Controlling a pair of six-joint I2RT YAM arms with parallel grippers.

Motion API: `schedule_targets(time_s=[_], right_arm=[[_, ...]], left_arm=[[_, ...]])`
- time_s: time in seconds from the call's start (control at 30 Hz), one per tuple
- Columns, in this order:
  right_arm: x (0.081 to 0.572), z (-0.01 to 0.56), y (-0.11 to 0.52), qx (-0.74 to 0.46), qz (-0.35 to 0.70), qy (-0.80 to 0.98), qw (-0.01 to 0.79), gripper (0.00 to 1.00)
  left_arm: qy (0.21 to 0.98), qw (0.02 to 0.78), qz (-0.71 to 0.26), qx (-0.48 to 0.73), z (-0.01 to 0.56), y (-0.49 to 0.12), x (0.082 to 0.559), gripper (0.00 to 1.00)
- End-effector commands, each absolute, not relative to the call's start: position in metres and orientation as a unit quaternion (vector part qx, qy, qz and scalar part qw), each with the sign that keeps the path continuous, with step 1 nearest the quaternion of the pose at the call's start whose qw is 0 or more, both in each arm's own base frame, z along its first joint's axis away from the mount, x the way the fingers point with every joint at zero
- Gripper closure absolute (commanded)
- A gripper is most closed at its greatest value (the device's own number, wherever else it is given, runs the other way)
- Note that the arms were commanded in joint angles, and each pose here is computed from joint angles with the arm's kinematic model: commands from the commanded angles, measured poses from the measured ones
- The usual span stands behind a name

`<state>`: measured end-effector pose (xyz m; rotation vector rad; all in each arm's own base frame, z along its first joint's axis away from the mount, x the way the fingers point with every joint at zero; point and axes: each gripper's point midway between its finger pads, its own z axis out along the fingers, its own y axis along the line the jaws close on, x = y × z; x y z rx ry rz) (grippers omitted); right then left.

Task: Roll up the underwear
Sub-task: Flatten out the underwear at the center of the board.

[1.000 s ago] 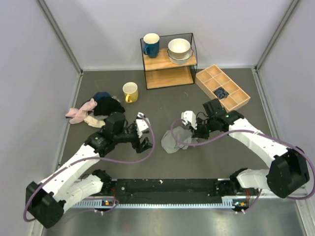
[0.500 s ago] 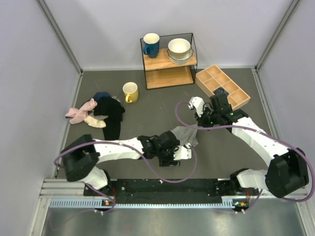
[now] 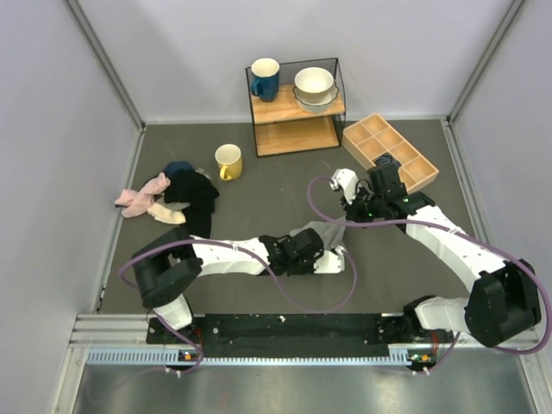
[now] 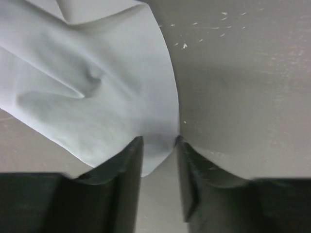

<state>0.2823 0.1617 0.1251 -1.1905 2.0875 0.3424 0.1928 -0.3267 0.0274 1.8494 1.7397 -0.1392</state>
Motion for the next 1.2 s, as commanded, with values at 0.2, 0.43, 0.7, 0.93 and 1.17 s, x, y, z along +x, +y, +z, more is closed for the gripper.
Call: schedule_targets(time_s=[0.2, 0.43, 0.7, 0.93, 1.17], right_arm=[[0.270, 0.139, 0.171, -0.489, 0.165, 0.775, 0.365, 1.00], [0.271, 0.200, 0.136, -0.482, 0.106, 0.748, 0.444, 1.00], [0.254, 0.304, 0.116, -0.484, 0.044, 0.696, 0.528, 1.00], [0.278, 0.278, 0.191, -0.533, 0.166, 0.692, 0.458, 1.00], [0.305, 0.165, 0.320, -0.565, 0.263, 0.728, 0.286, 0.82]], left_arm=[[0.652, 0.317, -0.057, 0.686, 0.051, -0.340, 0.199, 1.00], [0.622, 0.371, -0.192, 0.663, 0.166, -0.367, 0.168, 1.00], [0.563, 0.428, -0.364, 0.606, 0.290, -0.399, 0.129, 1.00], [0.677, 0.435, -0.412, 0.427, 0.278, -0.359, 0.155, 1.00], [0.820, 0.392, -0.397, 0.126, 0.141, -0.249, 0.195, 0.67]])
